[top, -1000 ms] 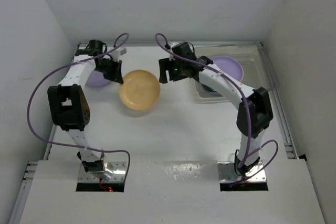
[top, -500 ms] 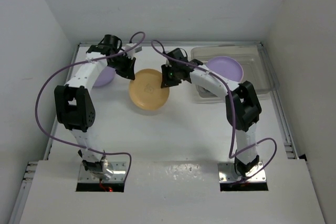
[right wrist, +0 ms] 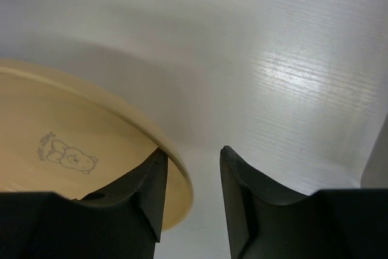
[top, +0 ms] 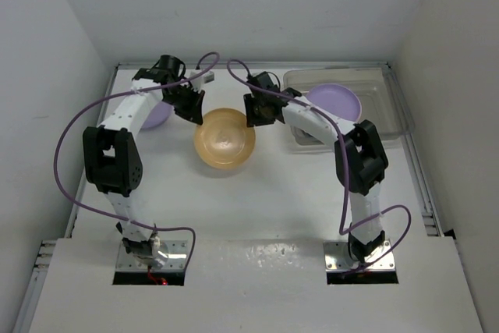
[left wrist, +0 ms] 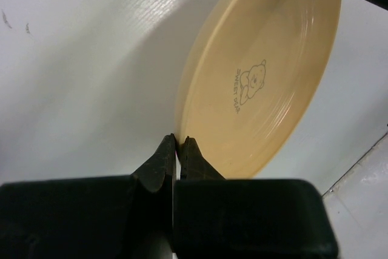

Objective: Place the plates into the plastic bin on the countertop

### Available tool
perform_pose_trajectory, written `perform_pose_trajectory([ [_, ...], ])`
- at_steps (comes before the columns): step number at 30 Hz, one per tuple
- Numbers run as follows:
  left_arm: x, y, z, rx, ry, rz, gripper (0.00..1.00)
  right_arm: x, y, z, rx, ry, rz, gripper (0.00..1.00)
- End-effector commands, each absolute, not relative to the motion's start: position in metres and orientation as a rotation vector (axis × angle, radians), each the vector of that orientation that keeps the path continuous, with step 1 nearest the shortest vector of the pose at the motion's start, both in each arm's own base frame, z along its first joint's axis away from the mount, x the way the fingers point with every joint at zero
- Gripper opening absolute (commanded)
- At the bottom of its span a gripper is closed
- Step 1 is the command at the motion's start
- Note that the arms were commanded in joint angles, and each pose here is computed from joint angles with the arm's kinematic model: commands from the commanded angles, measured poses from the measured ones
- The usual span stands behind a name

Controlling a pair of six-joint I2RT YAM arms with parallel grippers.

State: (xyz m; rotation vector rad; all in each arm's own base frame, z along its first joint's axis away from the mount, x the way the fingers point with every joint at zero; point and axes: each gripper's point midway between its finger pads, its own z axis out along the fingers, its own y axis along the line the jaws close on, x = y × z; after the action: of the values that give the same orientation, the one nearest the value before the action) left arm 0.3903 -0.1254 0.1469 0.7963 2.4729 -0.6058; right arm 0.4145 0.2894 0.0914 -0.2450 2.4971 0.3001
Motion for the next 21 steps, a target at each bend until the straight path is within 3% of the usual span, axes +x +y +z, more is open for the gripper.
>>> perform_pose_trajectory([
  [1, 0.381, -0.135, 0.167, 0.815, 2.419, -0.659, 0.0, 0.424, 0.301, 0.097, -0.24, 2.442, 0.375, 0.39],
  [2, 0.38, -0.136, 0.167, 0.817, 2.415, -0.67, 0.0, 0.422, 0.303, 0.096, -0.245, 2.446, 0.386, 0.39],
  [4, 0.38, -0.136, 0.167, 0.817, 2.415, -0.671, 0.0, 0.419, 0.309, 0.092, -0.245, 2.449, 0.422, 0.26],
  [7, 0.38, -0.136, 0.167, 0.817, 2.415, -0.671, 0.0, 0.417, 0.307, 0.09, -0.22, 2.455, 0.437, 0.0],
  [11, 0.382, -0.132, 0.167, 0.803, 2.417, -0.666, 0.0, 0.418, 0.3, 0.095, -0.178, 2.447, 0.486, 0.0],
  [14, 0.388, -0.118, 0.17, 0.749, 2.425, -0.639, 0.31, 0.425, 0.287, 0.115, -0.123, 2.403, 0.514, 0.0],
  [15, 0.393, -0.115, 0.176, 0.739, 2.411, -0.629, 0.55, 0.426, 0.285, 0.122, -0.11, 2.393, 0.518, 0.0],
  [16, 0.396, -0.106, 0.174, 0.712, 2.424, -0.624, 0.7, 0.428, 0.282, 0.132, -0.1, 2.375, 0.524, 0.0],
  [17, 0.397, -0.101, 0.177, 0.698, 2.429, -0.608, 0.92, 0.431, 0.277, 0.138, -0.084, 2.372, 0.558, 0.0],
  [18, 0.402, -0.098, 0.178, 0.687, 2.427, -0.603, 1.0, 0.432, 0.275, 0.143, -0.057, 2.368, 0.573, 0.0],
  [21, 0.413, -0.076, 0.187, 0.619, 2.43, -0.541, 1.0, 0.443, 0.254, 0.172, 0.047, 2.313, 0.62, 0.0],
])
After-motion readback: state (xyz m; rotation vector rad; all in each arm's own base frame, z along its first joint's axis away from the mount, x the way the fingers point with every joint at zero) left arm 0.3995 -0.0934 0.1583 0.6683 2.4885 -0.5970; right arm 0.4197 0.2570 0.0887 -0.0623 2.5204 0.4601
